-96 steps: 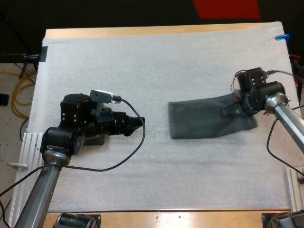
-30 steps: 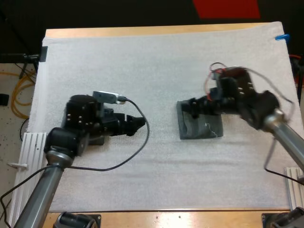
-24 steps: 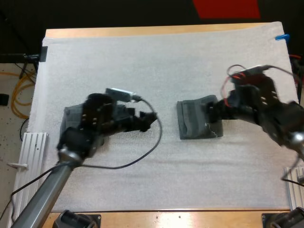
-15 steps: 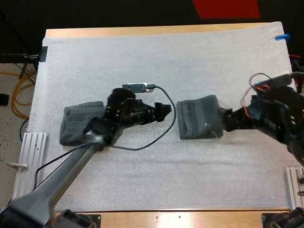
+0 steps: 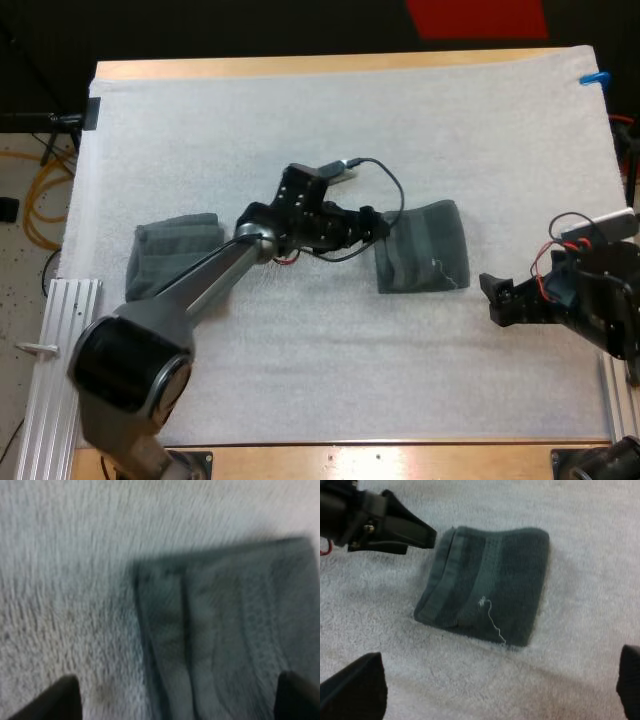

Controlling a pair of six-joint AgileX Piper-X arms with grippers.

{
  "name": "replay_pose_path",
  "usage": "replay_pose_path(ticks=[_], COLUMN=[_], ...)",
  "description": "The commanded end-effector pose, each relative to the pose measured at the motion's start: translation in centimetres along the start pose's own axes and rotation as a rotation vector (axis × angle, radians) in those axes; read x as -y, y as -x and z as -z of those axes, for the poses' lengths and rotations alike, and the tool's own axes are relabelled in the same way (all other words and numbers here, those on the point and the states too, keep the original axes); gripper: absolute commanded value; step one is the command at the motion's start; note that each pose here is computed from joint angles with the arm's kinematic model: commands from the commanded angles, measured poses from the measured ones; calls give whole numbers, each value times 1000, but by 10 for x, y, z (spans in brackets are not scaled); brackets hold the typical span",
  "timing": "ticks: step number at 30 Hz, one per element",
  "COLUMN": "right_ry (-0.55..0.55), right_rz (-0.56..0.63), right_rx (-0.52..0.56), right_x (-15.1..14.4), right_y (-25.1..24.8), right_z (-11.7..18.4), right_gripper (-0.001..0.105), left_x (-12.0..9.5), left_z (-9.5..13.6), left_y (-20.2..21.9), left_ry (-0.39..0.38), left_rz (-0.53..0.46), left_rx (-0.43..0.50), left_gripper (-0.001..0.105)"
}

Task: Pick towel from pile fold and stack

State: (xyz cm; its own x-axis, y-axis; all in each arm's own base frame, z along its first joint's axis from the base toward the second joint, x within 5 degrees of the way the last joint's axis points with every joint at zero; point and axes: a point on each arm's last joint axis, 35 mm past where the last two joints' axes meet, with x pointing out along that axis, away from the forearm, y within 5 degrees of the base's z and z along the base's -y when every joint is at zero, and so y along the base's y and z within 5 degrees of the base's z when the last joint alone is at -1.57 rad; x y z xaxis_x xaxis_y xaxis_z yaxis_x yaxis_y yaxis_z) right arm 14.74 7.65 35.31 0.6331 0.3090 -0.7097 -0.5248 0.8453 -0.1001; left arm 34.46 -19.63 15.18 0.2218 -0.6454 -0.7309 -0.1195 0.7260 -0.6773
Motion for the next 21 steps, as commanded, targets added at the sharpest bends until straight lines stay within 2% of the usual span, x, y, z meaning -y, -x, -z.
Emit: replay_pose_path(ticks=[1,6,9,15,17,21], right_ry=[-15,-17,-17,-16,-16,-16], right_rz=[6,6,6,6,6,5], right_rx=[16,14,14,12,12,7], right_x=[0,0,0,0,0,0], right_y=[3,2,2,2,2,2], right_z=[1,2,2,2,2,3], right_gripper=[90,90,90,90,90,90], left_x=[4,10,12,20,20,21], left_z=[4,12,17,18,18,18], left_y=[-5,-26,-36,-38,-38,-38], left_ry=[8,-2,24,32,32,26], left_rz=[-12,-34,-20,-5,-5,1], left_rx=[-37,-103,-149,-157,-157,-153], left_gripper=[75,75,74,74,69,35])
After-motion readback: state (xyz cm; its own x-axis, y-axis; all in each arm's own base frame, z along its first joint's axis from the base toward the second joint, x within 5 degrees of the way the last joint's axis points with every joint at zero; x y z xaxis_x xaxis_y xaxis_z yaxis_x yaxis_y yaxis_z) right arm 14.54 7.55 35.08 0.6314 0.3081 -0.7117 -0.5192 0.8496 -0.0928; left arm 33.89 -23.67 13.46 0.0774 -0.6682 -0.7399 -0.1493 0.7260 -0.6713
